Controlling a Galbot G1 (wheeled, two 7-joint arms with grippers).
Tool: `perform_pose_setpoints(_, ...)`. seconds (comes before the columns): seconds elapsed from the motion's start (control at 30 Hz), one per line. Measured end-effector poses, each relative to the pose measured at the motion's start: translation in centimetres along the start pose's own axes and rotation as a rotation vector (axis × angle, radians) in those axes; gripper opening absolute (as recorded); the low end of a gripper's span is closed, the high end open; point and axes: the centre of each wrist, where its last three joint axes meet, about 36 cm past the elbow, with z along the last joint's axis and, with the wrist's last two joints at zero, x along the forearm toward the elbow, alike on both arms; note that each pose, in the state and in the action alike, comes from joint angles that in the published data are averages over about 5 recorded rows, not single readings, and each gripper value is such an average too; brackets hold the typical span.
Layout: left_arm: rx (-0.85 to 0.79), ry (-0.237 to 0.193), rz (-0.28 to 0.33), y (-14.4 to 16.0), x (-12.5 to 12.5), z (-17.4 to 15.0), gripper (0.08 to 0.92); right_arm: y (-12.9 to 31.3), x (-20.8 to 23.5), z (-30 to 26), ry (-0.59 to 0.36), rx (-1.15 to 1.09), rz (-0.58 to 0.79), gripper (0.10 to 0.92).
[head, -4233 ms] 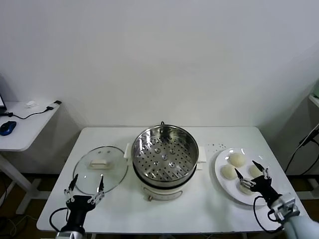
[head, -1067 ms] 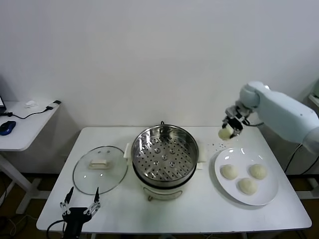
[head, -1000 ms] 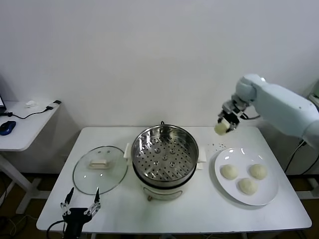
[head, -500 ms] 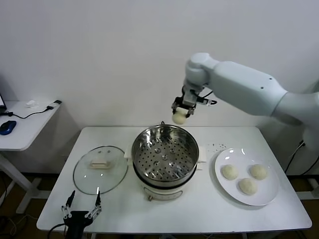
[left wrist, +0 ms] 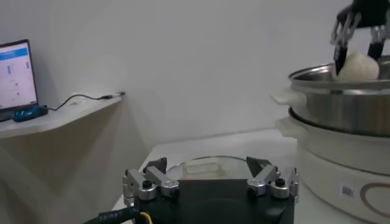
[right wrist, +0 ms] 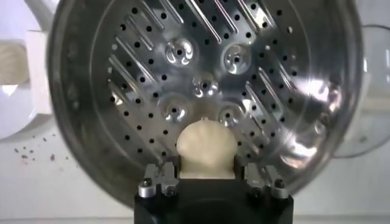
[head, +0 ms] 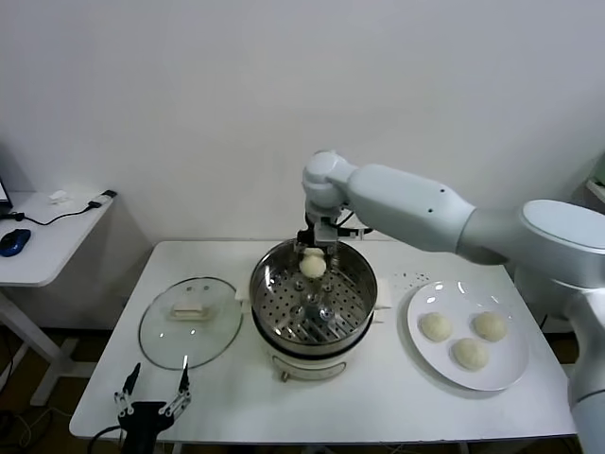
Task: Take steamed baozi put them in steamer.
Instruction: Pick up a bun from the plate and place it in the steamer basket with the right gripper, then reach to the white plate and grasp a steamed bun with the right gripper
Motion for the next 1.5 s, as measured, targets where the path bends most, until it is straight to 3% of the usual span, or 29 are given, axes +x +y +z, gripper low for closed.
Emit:
perform_pose_setpoints(0.23, 0.011, 0.007, -0.005, 0.0, 0.0, 0.2, 0.823, -0.3, -1.8, 0.0, -0.012, -0.006, -0.007, 0.589)
perform_pose_setpoints(0.53, 0.015, 0.016, -0.010, 0.1, 0.2, 0.6, 0.823, -0.1, -1.2, 0.2, -0.012, -0.034, 0.003, 0.798)
perform_pose_setpoints(0.87, 0.013, 0.013, -0.009, 0.1, 0.3, 0.3, 0.823, 1.8, 3.7, 1.1, 0.005, -0.104, 0.050, 0.823)
perform_pose_setpoints(1.2, 0.010, 0.004, 0.001, 0.0, 0.6, -0.2, 0.823, 12.3, 10.0, 2.7, 0.017, -0.561, 0.149, 0.823)
perform_pose_setpoints(1.5, 0.007, -0.002, 0.005, -0.1, 0.7, -0.5, 0.823, 24.9, 9.3, 0.3, -0.004, -1.152, 0.183, 0.823)
